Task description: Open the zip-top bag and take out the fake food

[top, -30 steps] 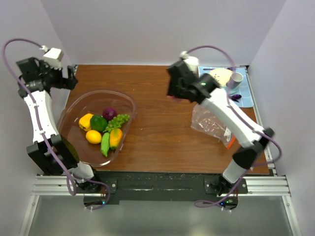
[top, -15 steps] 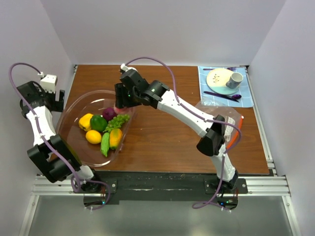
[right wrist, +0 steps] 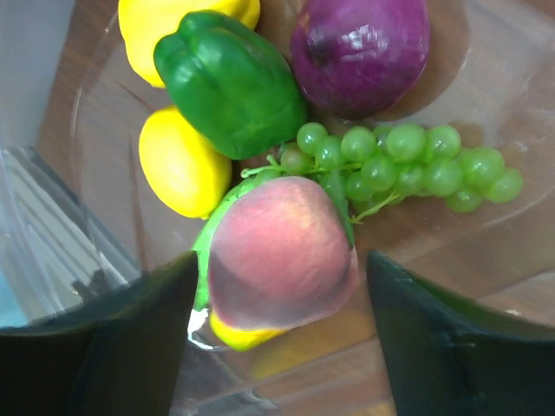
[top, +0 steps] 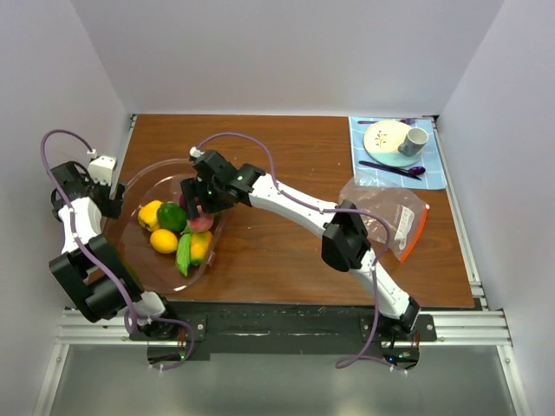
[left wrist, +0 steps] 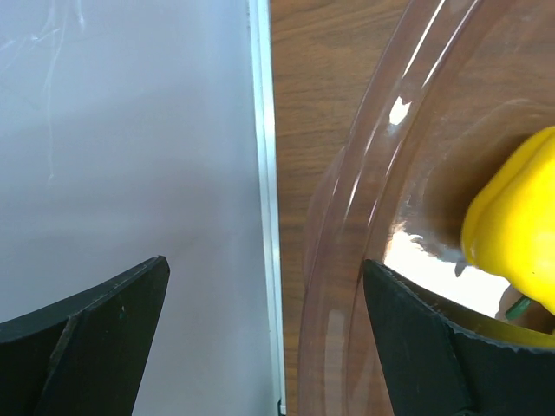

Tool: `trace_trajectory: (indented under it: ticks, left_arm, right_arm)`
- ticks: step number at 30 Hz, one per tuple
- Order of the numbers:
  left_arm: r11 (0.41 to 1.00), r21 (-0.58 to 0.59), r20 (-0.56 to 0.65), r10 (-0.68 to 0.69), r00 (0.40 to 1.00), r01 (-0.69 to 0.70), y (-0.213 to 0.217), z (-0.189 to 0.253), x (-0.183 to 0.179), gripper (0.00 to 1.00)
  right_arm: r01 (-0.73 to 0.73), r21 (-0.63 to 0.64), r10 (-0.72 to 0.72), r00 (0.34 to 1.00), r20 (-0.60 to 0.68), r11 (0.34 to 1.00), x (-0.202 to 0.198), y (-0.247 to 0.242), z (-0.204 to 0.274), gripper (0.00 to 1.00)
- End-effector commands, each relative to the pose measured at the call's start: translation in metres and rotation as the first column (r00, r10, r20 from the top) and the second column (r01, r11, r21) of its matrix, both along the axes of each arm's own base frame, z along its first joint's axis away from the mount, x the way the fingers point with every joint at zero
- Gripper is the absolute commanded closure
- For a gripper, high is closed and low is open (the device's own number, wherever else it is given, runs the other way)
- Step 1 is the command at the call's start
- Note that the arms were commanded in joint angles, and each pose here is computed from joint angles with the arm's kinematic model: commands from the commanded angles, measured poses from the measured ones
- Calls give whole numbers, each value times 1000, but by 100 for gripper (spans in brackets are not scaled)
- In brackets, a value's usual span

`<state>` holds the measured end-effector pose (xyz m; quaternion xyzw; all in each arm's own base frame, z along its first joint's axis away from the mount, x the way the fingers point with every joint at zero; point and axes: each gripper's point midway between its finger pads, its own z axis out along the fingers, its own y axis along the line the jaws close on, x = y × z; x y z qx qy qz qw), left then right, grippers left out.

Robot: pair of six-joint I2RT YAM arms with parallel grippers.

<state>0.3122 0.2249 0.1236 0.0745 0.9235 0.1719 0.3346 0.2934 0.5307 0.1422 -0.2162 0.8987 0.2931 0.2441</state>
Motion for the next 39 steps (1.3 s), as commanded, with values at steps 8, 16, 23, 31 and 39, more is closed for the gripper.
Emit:
trace_trajectory:
  ticks: [8,16,23,31,39]
  left_arm:
    - [951,-241,7,-196,981,192,-83,-7,-3,0]
    - [726,-552,67,-451,890,410,-229,5,-13,0]
    - [402,-743,239,-588,773,535,-311,51,-16,0]
    - [318,-664,388,-627,676,676,-322,129,-6,0]
    - [487,-495,436,-576,691,719,-304,169,8,0]
  right_arm:
    - [73,-20,-64,954,292,997,14,-89,131,1]
    - [365,-177,-277,881,385,914,27,-230,120,1]
    - [388,-216,-276,868,413,896,0,-275,121,1]
    - [359,-112,-276,850,448,926,-19,-290,151,1]
    - [337,-79,-264,844,467,938,-27,-295,161,1]
